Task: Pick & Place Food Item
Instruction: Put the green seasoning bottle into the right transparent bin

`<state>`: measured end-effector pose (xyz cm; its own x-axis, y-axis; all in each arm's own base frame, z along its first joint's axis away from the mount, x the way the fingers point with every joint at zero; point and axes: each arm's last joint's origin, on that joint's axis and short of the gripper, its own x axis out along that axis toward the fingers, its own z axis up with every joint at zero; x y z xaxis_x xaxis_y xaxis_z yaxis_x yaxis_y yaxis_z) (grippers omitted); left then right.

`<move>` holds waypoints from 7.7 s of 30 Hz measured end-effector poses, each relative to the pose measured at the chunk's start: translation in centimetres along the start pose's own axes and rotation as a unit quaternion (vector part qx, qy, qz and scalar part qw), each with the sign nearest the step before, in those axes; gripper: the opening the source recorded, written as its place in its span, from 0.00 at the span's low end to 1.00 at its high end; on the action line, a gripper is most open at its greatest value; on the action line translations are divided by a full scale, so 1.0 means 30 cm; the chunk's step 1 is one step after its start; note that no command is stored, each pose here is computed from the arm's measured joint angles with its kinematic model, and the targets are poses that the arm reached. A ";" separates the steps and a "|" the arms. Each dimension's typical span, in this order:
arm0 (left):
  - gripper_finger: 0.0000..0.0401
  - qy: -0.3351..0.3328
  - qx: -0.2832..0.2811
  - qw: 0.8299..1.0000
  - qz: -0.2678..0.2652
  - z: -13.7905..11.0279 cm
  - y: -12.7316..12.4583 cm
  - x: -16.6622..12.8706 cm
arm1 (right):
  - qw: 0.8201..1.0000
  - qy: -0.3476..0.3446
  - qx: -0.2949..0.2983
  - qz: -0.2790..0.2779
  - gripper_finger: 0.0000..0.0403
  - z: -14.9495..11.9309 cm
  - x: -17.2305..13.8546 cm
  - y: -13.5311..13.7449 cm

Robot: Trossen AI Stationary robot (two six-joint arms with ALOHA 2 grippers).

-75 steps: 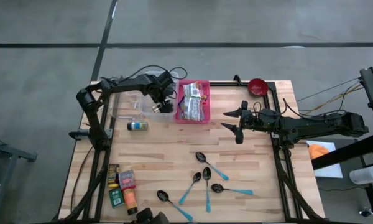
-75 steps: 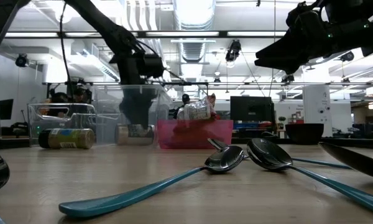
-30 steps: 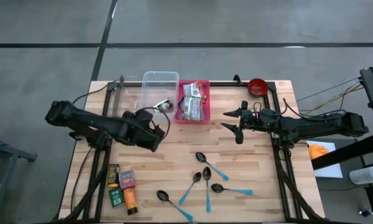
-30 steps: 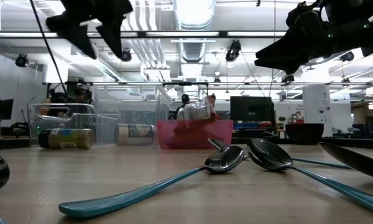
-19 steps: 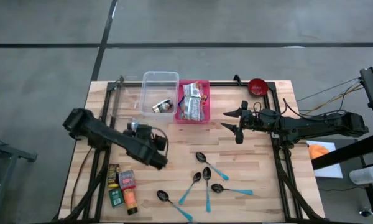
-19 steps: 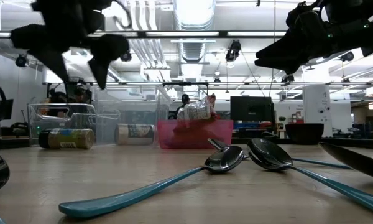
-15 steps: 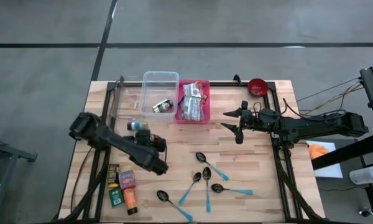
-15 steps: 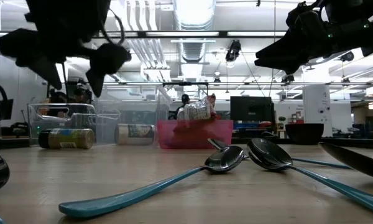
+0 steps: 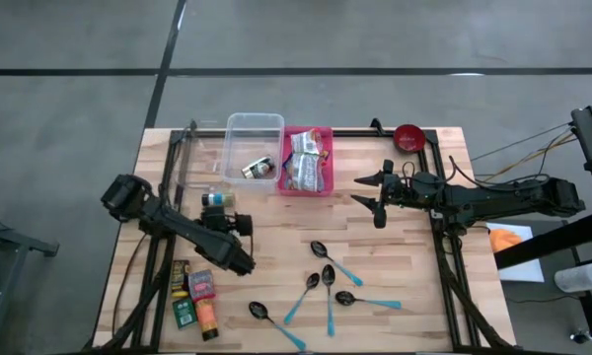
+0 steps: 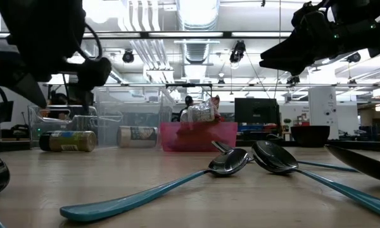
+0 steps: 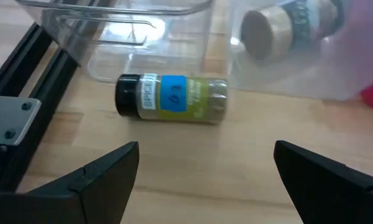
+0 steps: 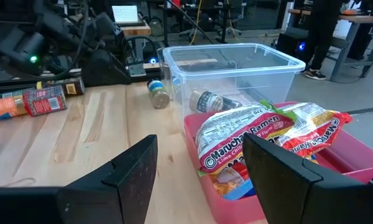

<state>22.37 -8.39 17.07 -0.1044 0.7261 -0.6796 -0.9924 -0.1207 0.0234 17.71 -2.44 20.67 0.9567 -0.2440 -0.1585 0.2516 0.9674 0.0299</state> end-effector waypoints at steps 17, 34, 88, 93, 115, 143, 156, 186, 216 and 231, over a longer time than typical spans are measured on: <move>0.93 -0.055 0.055 0.995 -0.064 -0.036 0.101 0.140 | 1.000 0.000 -0.001 0.000 0.58 0.000 0.000 0.000; 0.93 -0.067 0.049 0.993 -0.087 -0.072 0.145 0.218 | 1.000 0.000 -0.001 0.000 0.58 0.000 0.000 0.000; 0.93 0.181 0.070 0.961 -0.198 0.009 0.037 0.128 | 1.000 -0.003 0.000 0.000 0.58 0.002 0.000 0.000; 0.93 0.157 0.096 0.956 -0.227 0.051 0.008 0.073 | 1.000 -0.003 0.000 0.000 0.58 0.002 0.000 0.000; 0.93 0.058 0.421 0.834 -0.352 0.177 -0.094 -0.122 | 1.000 -0.002 0.000 0.000 0.58 0.002 0.000 0.000; 0.93 0.026 0.599 0.676 -0.429 0.060 -0.067 0.176 | 1.000 -0.003 -0.001 0.000 0.58 0.002 0.000 0.000; 0.84 0.048 0.573 0.685 -0.448 0.060 -0.053 0.250 | 1.000 -0.002 -0.001 0.000 0.58 0.002 0.000 0.000; 0.42 0.051 0.558 0.694 -0.451 0.062 -0.057 0.247 | 1.000 -0.002 0.000 0.000 0.58 0.002 0.000 0.000; 0.42 -0.127 0.343 0.864 -0.346 0.526 -0.140 -0.078 | 1.000 -0.002 -0.001 0.000 0.58 0.001 0.000 0.000; 0.42 0.013 0.238 0.923 -0.302 0.796 -0.120 0.266 | 1.000 -0.002 -0.001 0.000 0.58 0.001 0.000 0.000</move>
<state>23.56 14.00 29.06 0.4725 0.5460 -0.6919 -0.7860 0.6162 -0.0505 17.72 -2.44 20.69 0.9573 -0.2439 -0.1552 0.2511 0.9675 0.0285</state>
